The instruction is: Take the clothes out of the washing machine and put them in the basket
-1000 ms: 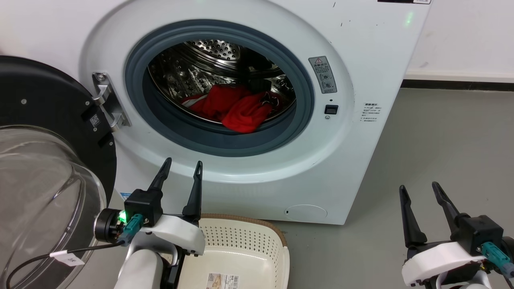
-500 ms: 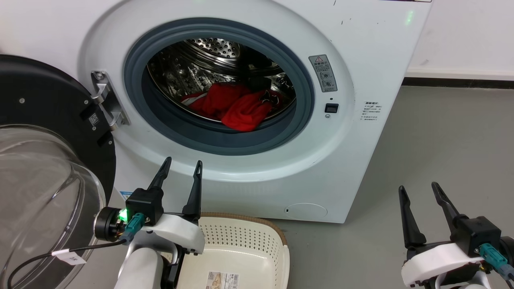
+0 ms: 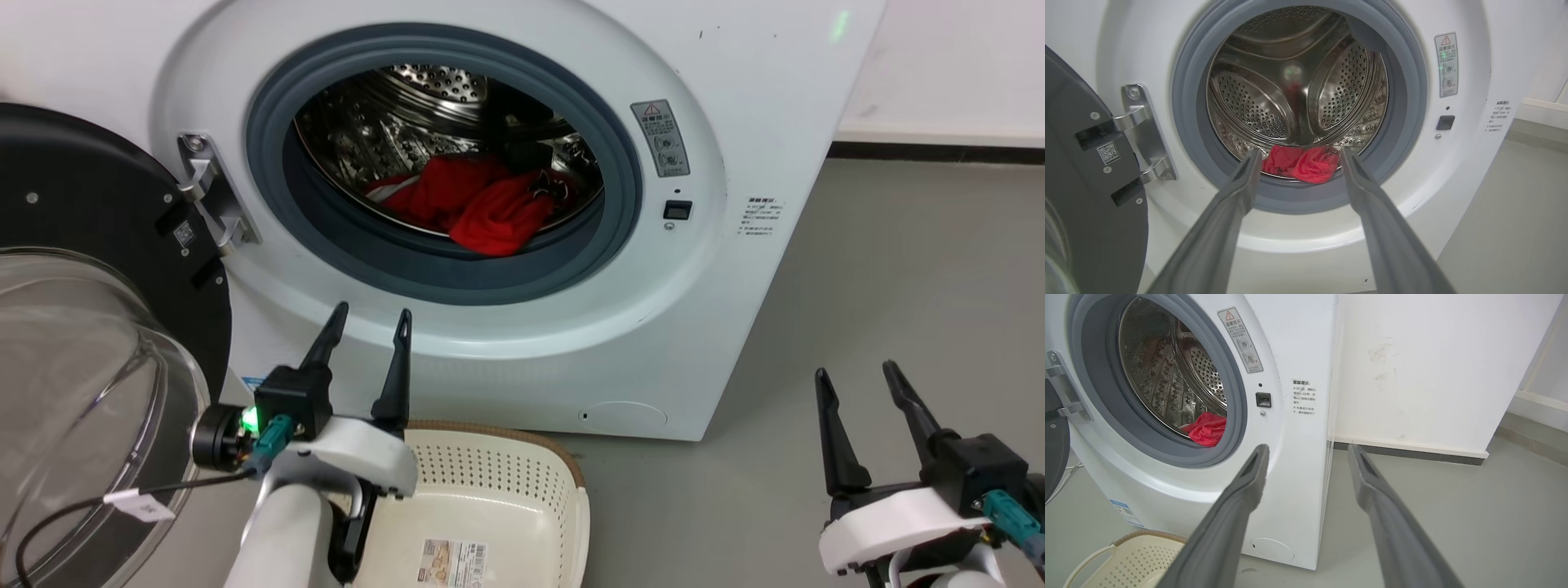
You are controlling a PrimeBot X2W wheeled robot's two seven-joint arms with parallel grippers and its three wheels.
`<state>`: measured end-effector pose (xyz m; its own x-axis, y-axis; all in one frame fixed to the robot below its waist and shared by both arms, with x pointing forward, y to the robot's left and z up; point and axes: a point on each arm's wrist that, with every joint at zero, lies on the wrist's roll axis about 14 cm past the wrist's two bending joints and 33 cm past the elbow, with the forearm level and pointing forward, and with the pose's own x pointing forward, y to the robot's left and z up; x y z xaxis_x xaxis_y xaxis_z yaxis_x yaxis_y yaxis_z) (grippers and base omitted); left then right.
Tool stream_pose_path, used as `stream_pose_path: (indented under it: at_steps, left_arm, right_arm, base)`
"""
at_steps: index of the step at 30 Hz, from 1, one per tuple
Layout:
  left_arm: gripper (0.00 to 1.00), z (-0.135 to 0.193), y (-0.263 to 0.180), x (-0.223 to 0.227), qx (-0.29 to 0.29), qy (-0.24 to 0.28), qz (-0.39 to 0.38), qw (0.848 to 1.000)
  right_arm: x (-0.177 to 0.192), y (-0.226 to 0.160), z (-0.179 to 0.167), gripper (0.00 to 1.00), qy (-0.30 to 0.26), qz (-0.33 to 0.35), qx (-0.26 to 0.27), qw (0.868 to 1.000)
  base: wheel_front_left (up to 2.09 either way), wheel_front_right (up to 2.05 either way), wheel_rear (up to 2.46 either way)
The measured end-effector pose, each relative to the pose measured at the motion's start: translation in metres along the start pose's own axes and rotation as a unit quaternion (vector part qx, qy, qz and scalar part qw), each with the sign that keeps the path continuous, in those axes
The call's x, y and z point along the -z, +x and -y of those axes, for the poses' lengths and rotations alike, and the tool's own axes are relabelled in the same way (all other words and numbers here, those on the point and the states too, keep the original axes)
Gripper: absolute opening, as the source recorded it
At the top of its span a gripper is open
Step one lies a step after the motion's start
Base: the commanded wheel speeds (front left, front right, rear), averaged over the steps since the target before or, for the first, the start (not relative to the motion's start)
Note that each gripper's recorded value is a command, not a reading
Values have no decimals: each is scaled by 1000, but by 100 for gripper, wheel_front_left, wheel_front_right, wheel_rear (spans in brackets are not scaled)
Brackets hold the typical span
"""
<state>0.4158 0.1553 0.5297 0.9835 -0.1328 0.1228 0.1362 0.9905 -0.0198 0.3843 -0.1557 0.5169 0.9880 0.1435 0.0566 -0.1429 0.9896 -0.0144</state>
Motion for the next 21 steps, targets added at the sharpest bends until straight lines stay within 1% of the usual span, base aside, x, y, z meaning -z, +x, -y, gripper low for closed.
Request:
stream_pose_path:
  at_steps: [5,13,17,21]
  left_arm:
    - [100,-2,20,0,0,2,2,1000]
    - [100,-3,65,18,4,1,-12,1000]
    - [100,-6,94,35,10,2,-28,1000]
    - [100,-5,124,60,20,2,-53,998]
  right_arm:
    - [-5,14,1,100,0,10,-1,1000]
    - [-2,41,8,100,8,18,6,1000]
    - [8,54,10,100,13,13,5,1000]
    - [26,62,14,100,14,-5,9,1000]
  base:
    - [0,0,0]
    - [0,0,0]
    - [0,0,0]
    - [0,0,0]
